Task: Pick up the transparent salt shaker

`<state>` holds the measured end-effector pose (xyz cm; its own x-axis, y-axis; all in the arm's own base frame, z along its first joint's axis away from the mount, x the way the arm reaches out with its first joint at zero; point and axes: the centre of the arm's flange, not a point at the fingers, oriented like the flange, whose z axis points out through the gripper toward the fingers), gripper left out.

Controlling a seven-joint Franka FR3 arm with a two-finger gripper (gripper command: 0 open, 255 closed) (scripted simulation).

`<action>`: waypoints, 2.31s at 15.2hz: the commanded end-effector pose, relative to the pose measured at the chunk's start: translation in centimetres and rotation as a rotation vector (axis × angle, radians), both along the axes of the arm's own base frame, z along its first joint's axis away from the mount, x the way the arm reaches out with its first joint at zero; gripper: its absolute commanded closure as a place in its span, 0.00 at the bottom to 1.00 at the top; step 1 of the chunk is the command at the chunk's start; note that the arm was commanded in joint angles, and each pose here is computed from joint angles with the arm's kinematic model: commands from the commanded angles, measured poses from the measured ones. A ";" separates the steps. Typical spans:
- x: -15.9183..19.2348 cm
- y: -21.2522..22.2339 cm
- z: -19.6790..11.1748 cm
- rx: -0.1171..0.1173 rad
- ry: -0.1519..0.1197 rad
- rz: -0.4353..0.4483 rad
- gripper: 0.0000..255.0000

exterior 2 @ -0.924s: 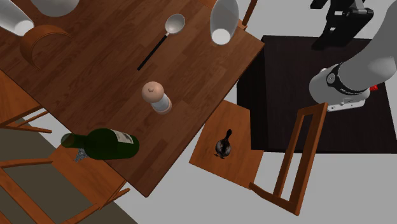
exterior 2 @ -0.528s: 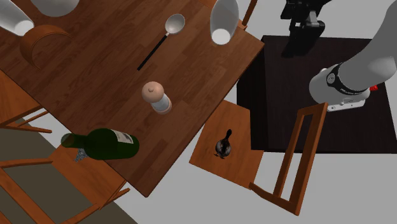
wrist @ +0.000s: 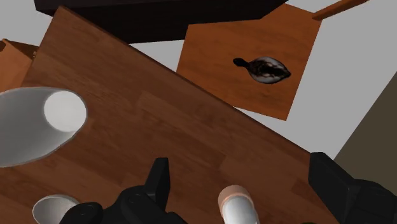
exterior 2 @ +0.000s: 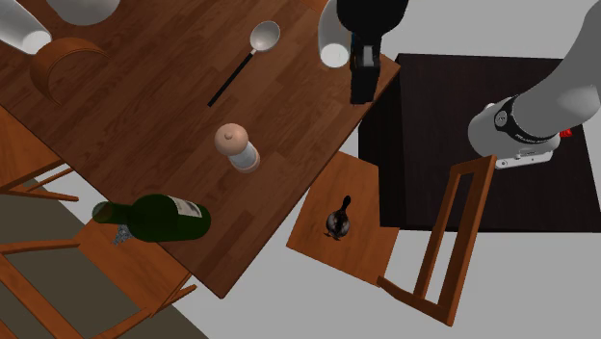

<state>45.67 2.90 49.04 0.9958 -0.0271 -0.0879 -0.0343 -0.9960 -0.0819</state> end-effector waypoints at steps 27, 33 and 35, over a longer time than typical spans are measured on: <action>25.3 4.1 -15.9 0.113 0.001 0.104 0.00; 25.2 4.0 -16.8 0.113 0.001 0.104 1.00; 25.2 4.0 -16.8 0.113 0.001 0.104 1.00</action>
